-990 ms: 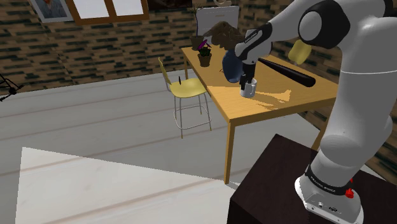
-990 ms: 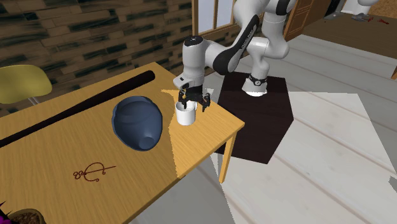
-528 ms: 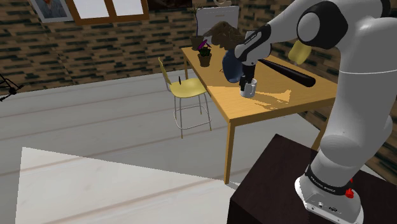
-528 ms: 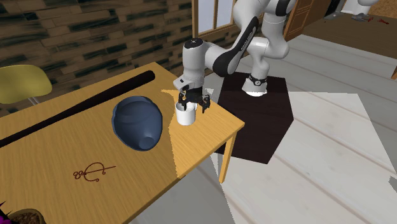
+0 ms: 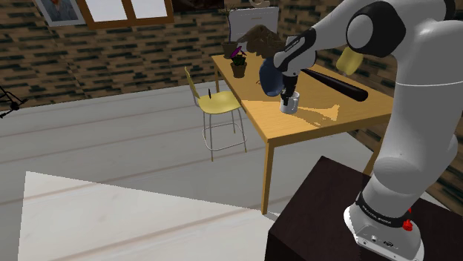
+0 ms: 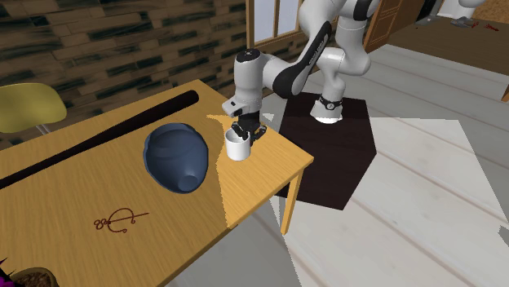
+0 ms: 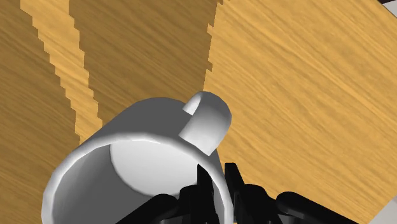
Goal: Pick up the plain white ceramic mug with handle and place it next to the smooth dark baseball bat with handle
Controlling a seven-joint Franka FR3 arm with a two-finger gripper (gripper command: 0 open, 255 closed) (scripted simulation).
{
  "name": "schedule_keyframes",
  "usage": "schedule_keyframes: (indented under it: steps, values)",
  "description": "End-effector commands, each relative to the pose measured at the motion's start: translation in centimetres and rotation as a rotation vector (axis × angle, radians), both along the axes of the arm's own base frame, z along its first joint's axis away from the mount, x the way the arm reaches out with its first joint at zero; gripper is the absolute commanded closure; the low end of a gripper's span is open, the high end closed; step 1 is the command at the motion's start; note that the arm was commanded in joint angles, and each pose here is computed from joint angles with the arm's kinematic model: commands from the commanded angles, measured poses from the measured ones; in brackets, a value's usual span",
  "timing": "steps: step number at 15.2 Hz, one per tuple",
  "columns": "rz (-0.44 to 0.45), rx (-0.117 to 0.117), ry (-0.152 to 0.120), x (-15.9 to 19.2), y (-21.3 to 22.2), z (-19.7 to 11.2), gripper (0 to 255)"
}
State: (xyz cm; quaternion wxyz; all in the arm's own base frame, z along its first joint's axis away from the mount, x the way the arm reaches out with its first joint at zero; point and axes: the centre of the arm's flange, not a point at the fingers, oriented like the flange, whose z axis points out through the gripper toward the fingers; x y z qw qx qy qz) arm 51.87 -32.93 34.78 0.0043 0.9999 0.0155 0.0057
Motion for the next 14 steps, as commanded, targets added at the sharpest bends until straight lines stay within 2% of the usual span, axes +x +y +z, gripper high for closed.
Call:
schedule_keyframes:
  steps: [1, 3, 14]
  values:
    - [0.000, 0.000, 0.000, 0.0, 0.0, 0.0, 255]
    - [0.000, 0.000, 0.000, 0.0, 0.0, 0.0, 255]
    - [0.000, 0.000, 0.000, 0.0, 0.0, 5.8, 255]
